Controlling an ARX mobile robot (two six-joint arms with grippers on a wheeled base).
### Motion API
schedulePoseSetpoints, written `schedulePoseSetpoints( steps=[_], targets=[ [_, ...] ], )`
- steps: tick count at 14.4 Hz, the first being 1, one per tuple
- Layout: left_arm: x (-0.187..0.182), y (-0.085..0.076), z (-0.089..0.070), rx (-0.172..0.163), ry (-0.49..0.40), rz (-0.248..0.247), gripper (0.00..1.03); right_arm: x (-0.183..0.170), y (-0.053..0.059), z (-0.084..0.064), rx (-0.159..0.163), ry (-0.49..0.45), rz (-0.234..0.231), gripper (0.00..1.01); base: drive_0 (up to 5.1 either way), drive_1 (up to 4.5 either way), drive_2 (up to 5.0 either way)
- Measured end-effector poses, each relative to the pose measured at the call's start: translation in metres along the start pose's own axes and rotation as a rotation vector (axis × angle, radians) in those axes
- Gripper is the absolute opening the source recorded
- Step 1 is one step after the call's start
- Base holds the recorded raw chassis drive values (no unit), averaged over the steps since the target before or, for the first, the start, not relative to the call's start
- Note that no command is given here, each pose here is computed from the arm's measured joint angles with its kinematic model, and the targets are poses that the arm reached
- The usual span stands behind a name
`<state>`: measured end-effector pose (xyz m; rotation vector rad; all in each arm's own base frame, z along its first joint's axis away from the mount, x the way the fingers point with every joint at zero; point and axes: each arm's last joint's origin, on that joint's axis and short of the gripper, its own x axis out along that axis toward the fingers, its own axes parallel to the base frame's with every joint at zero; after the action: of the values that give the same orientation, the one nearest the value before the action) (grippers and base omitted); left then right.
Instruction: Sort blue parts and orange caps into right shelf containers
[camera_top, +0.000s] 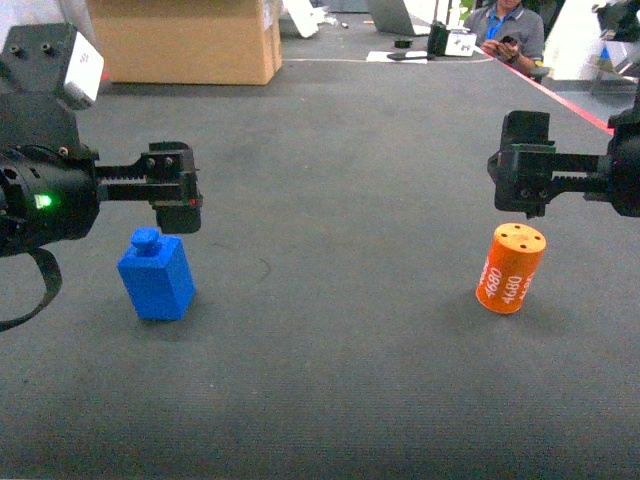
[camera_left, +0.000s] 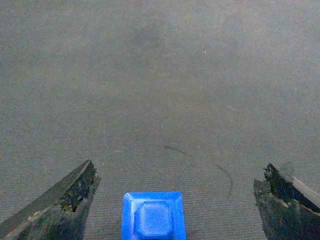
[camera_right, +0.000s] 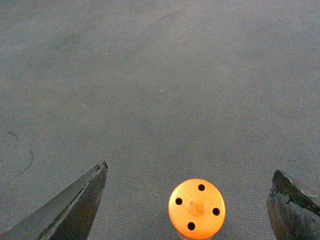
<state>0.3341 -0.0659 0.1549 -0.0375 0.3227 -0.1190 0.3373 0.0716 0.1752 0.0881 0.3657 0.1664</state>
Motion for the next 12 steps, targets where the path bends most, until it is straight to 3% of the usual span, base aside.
schedulePoseSetpoints(
  steps=[1,4,12],
  targets=[
    [0.013,0.001,-0.006,-0.024,0.016,0.014,0.98,0.017,0.003,-0.009,-0.001,0.037,-0.002,0.98,0.0,0.00,0.0],
    [0.019,0.003,-0.016,-0.031,0.045,0.023,0.98,0.028,0.002,-0.021,0.001,0.074,-0.014,0.98,0.0,0.00,0.0],
    [0.028,0.002,-0.030,-0.043,0.076,0.020,0.98,0.048,-0.008,-0.037,0.028,0.108,-0.036,0.98,0.0,0.00,0.0]
  ],
)
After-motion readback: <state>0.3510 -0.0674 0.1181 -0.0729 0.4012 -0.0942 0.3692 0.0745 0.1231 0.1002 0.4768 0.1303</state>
